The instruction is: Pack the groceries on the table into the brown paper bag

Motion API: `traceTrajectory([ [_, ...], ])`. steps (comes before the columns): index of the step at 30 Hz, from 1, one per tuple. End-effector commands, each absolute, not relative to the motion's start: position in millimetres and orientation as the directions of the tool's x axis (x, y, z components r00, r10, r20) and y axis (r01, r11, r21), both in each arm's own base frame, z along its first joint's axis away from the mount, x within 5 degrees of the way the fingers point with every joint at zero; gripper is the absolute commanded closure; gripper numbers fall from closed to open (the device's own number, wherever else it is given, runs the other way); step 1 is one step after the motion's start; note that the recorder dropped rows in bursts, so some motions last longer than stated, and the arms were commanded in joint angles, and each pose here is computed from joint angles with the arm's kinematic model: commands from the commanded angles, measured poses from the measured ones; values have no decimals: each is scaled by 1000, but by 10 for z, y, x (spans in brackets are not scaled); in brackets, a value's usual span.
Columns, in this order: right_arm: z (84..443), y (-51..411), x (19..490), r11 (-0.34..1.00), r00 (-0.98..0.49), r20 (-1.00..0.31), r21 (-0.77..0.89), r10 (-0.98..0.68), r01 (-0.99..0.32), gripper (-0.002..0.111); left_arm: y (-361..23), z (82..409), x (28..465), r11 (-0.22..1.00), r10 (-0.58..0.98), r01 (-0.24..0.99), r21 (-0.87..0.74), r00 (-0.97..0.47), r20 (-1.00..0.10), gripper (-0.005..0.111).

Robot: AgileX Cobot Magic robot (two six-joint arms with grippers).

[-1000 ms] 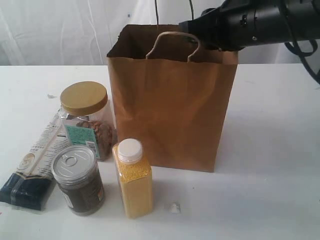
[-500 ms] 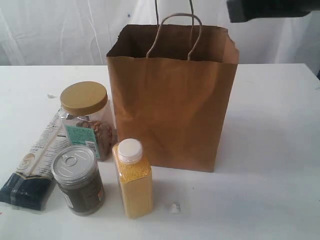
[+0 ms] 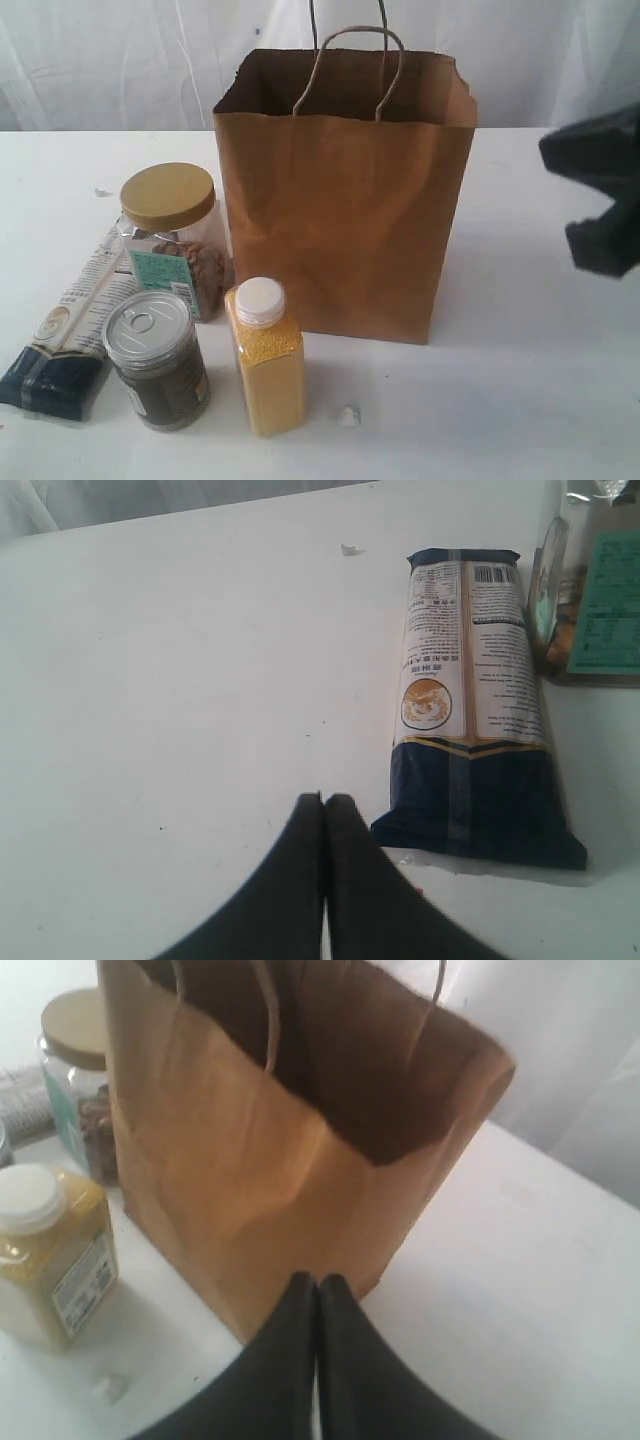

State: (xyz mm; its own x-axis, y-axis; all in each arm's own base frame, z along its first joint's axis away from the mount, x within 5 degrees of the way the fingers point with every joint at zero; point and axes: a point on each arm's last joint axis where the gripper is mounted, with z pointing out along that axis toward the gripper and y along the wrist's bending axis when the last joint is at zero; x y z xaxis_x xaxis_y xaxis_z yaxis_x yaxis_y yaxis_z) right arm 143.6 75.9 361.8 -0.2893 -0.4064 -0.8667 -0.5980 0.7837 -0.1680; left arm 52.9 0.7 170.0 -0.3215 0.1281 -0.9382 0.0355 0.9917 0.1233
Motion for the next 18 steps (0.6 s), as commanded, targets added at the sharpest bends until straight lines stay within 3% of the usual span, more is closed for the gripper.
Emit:
traceTrajectory([
  [1,3176,786,1428,797,-403,-840,-56,-363,-602,108,6,1696,528,992,124,33,119,-316,-941,107],
  [6,2758,919,1449,738,-480,-762,4,-435,-675,108,6,1696,528,992,124,33,119,-316,-941,107],
  [12,2590,1206,1445,592,-439,-679,8,-588,-806,108,6,1696,528,992,124,33,119,-316,-941,107],
  [18,2264,1581,1485,440,-395,-499,31,-771,-897,108,6,1696,528,992,124,33,119,-316,-941,107],
])
